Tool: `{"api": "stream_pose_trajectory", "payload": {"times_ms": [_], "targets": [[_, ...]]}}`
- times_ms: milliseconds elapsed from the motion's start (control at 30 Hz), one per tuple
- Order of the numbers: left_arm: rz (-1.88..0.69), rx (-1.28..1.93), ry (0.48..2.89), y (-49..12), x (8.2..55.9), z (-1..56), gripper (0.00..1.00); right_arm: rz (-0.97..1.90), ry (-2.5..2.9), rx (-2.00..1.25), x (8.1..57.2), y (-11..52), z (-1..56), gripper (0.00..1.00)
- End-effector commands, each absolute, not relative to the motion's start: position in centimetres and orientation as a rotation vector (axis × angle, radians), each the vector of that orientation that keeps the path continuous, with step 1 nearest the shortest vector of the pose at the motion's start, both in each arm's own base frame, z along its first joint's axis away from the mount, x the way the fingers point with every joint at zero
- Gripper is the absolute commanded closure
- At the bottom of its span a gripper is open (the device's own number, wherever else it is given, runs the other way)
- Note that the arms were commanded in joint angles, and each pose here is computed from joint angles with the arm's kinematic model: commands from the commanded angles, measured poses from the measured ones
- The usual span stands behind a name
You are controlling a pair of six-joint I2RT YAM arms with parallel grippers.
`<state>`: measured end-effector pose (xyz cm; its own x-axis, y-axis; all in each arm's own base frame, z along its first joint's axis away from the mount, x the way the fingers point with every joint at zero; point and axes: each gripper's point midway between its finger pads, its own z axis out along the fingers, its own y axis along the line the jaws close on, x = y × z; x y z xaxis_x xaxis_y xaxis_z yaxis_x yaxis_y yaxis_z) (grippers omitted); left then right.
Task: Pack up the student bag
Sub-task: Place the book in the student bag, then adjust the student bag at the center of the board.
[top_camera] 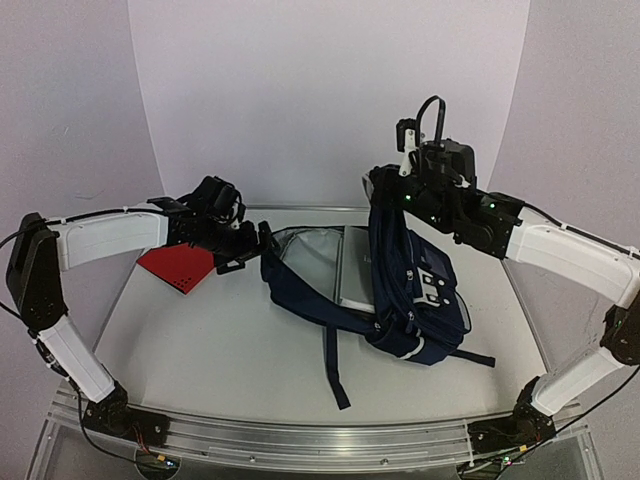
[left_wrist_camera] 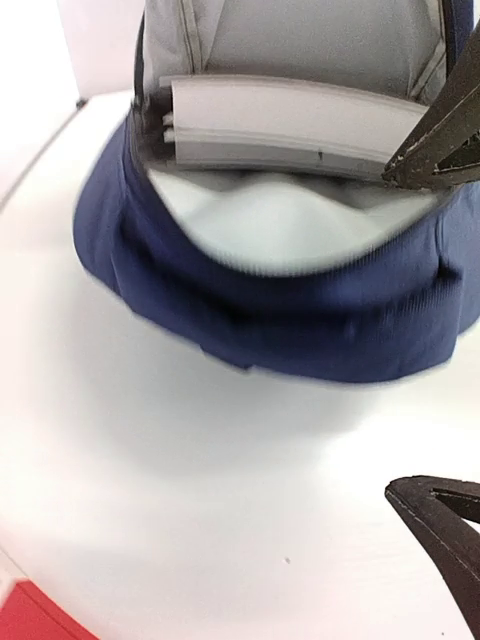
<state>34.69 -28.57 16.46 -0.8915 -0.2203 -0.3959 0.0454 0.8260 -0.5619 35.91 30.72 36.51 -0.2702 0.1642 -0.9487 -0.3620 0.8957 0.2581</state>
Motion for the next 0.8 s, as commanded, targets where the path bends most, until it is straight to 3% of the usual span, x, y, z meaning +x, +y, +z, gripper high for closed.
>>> {"api": "stream_pose_trajectory", "payload": {"times_ms": [0,67,133,167,300,367,600,767], "targets": [[-0.94,-0.13,2.54,-30.5,35.4,15.7,0.0,0.687,1.49,-0.019,34.2,29.0,46.7,1.0],[-1.06,-0.104,2.501,-31.9,35.7,15.8,0.01,0.689,1.491,-0.019,34.2,29.0,46.6,1.0],[-1.163,-0.081,2.433,-33.0,36.5,16.7,0.09,0.69,1.492,-0.016,34.1,28.9,46.6,1.0],[-1.191,-0.072,2.398,-33.2,37.1,17.3,0.19,0.692,1.491,-0.014,34.0,28.8,46.7,1.0],[-1.289,-0.008,2.217,-33.3,39.6,22.9,0.78,0.678,1.478,0.018,34.0,28.0,47.4,1.0],[-1.259,0.049,2.117,-32.6,40.9,27.3,0.97,0.663,1.469,0.043,34.1,27.4,48.1,1.0],[-1.091,0.28,1.798,-31.1,41.8,45.9,1.0,0.605,1.412,0.154,34.0,24.6,52.7,1.0],[-1.126,0.375,1.715,-31.6,40.7,50.4,1.0,0.577,1.424,0.231,33.9,23.0,52.1,1.0]]}}
